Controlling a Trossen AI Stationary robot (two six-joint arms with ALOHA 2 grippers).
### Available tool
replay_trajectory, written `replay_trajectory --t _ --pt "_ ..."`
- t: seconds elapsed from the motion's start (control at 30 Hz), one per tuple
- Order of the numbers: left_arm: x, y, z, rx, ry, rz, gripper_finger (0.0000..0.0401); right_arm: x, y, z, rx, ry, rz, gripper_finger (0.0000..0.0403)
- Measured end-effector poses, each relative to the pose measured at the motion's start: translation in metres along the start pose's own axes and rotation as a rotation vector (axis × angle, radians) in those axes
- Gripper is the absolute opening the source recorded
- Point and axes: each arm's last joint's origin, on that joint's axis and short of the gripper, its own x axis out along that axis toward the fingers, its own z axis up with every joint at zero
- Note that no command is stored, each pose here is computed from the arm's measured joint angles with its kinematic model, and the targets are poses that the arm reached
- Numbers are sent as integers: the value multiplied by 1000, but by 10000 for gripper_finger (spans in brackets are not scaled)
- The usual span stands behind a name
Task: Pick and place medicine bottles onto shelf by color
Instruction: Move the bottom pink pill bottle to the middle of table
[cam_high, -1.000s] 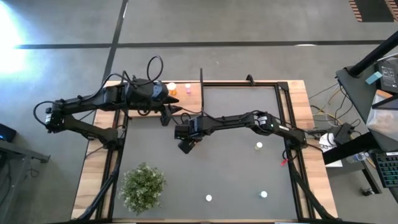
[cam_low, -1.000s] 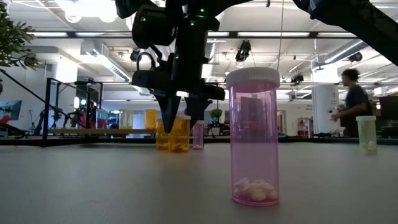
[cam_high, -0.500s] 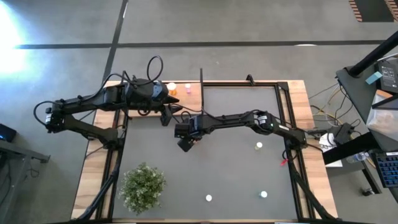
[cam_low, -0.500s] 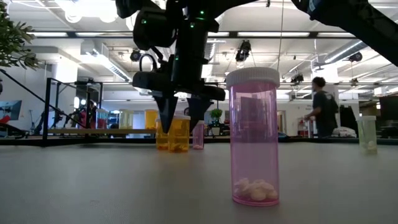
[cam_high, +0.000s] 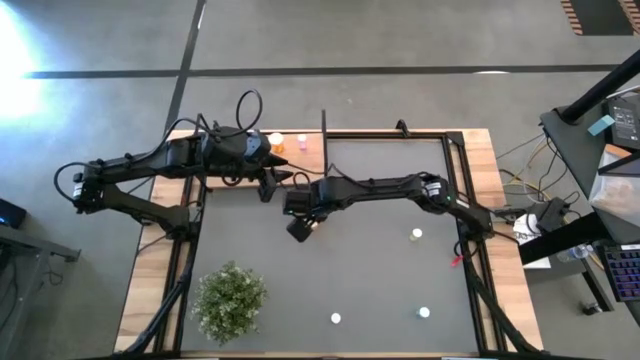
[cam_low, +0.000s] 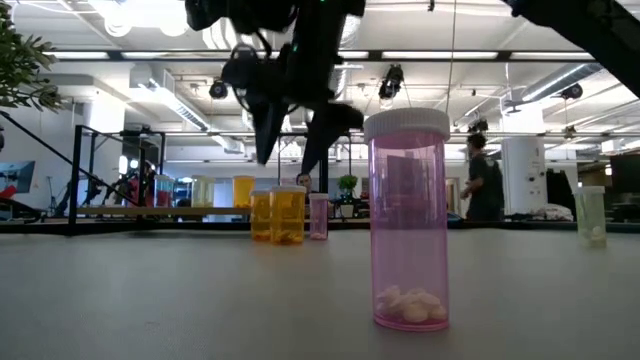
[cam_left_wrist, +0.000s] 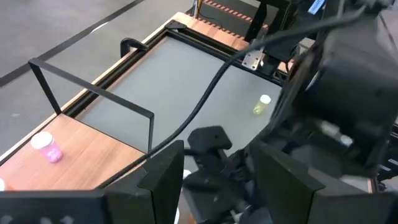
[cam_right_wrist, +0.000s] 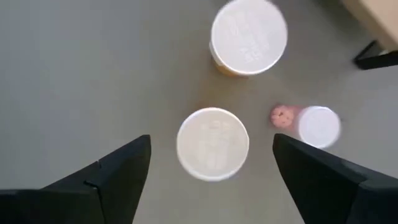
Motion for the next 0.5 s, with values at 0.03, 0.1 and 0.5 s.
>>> replay_trajectory --t 0.03,0.1,0.5 --pt "0 0 0 0 0 0 174 -7 0 0 0 -6 6 329" --pt "0 0 0 0 0 0 174 -23 -1 -4 -7 -5 8 329" --pt "0 0 -1 1 9 3 174 -93 39 -84 -111 90 -10 329"
